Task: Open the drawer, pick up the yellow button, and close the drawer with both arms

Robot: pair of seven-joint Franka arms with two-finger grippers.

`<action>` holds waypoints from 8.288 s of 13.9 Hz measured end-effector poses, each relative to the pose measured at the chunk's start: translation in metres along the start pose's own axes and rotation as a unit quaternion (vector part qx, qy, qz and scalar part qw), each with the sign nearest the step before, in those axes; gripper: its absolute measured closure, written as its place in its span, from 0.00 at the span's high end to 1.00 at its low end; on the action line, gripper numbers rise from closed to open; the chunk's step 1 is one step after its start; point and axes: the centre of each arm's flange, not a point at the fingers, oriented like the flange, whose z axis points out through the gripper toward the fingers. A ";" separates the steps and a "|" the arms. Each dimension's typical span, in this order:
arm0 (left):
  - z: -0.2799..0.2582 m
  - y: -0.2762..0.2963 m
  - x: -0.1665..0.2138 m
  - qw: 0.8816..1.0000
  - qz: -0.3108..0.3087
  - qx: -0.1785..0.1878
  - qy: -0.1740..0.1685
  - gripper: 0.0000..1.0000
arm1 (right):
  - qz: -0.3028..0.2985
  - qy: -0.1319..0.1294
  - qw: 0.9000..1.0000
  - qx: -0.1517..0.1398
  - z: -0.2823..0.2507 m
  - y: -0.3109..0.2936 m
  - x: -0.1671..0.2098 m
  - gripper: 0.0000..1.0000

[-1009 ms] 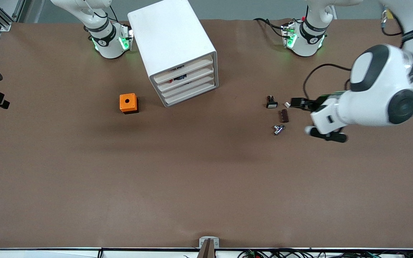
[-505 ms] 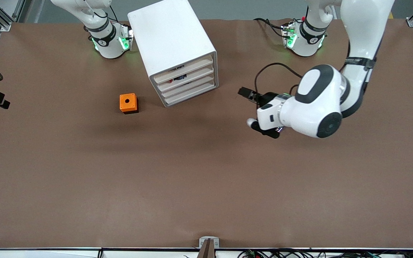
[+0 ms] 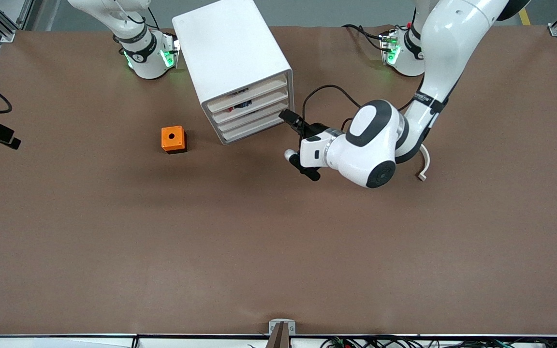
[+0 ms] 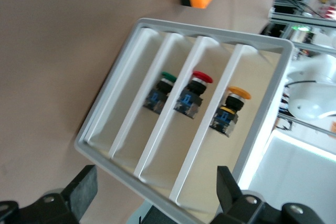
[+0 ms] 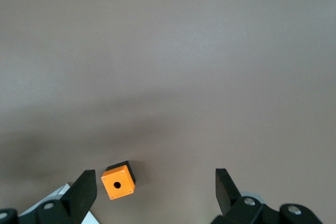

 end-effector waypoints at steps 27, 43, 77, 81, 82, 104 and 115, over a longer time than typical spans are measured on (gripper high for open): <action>0.152 -0.006 0.000 0.978 0.120 -0.171 -0.017 0.51 | 0.236 -0.048 0.970 -0.038 0.026 -0.135 -0.036 1.00; 0.155 -0.007 -0.001 0.977 0.124 -0.174 -0.014 0.15 | 0.346 -0.085 0.934 -0.026 0.041 -0.176 -0.053 1.00; -0.040 -0.106 0.020 0.996 0.054 -0.070 0.009 1.00 | 0.432 -0.048 0.897 -0.073 0.195 -0.440 -0.188 1.00; -0.072 -0.120 0.008 0.999 0.049 0.013 0.005 1.00 | 0.418 -0.050 0.902 -0.090 0.213 -0.448 -0.209 1.00; -0.077 -0.123 0.006 0.999 0.046 0.023 0.005 1.00 | 0.415 -0.049 0.903 -0.094 0.216 -0.452 -0.216 1.00; -0.094 -0.025 0.018 0.861 -0.411 0.254 0.160 1.00 | 0.415 -0.058 0.903 -0.097 0.222 -0.467 -0.228 0.41; 0.059 0.089 0.042 0.773 -0.461 0.329 0.286 1.00 | 0.327 -0.158 0.927 -0.099 0.094 -0.261 -0.086 0.41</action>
